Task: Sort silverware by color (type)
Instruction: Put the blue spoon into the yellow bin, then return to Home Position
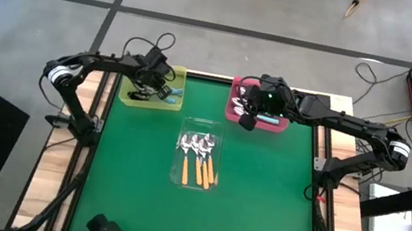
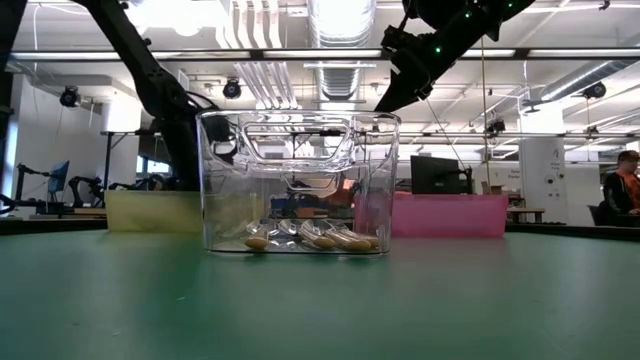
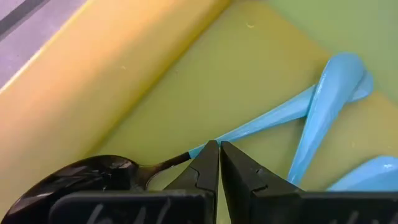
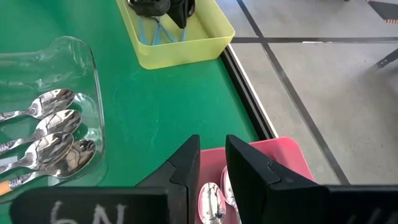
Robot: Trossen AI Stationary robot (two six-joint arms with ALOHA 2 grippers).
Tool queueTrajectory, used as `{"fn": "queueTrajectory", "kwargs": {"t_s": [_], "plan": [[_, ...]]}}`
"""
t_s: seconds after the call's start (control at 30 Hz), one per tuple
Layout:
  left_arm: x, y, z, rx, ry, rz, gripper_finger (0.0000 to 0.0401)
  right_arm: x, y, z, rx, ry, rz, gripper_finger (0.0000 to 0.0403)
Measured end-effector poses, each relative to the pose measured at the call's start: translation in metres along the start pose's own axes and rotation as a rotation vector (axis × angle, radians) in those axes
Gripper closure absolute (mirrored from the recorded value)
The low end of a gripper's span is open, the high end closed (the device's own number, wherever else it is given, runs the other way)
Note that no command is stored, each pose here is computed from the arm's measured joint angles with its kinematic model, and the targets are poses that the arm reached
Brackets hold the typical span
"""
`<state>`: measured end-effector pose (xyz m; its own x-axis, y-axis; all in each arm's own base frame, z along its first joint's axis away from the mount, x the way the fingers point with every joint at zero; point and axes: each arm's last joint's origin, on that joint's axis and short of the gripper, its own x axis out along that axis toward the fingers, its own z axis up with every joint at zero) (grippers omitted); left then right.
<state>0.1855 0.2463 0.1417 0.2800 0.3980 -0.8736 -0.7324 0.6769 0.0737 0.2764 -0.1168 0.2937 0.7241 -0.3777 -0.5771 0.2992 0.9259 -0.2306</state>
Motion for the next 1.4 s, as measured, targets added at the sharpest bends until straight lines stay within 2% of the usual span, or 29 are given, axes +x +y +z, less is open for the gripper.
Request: {"fn": "queueTrajectory", "kwargs": {"t_s": [0.2,0.37,0.8,0.97,1.13,1.27,1.4], "plan": [[0.004,0.000,0.001,-0.025,-0.010,0.007,0.0401,0.000,0.000,0.000,0.000,0.001,0.000,0.0335],[0.003,0.003,0.002,-0.076,-0.020,0.082,0.0401,0.000,0.000,0.000,0.000,0.002,0.001,0.0335],[-0.013,0.002,0.008,-0.098,-0.066,0.082,0.0401,0.000,0.000,-0.001,0.002,0.012,0.003,0.0335],[-0.034,-0.001,0.006,-0.043,-0.045,0.072,0.0401,0.000,0.000,-0.002,0.007,0.013,0.003,0.0335],[-0.052,-0.008,-0.007,0.056,0.057,-0.024,0.0401,0.000,0.000,-0.002,0.015,0.013,0.003,0.0335],[-0.053,-0.012,-0.017,0.096,0.153,-0.106,0.0401,0.000,0.000,-0.002,0.022,0.013,0.003,0.0335],[-0.049,-0.012,-0.021,0.104,0.181,-0.102,0.0401,0.000,0.001,-0.001,0.027,0.012,0.005,0.0335]]}}
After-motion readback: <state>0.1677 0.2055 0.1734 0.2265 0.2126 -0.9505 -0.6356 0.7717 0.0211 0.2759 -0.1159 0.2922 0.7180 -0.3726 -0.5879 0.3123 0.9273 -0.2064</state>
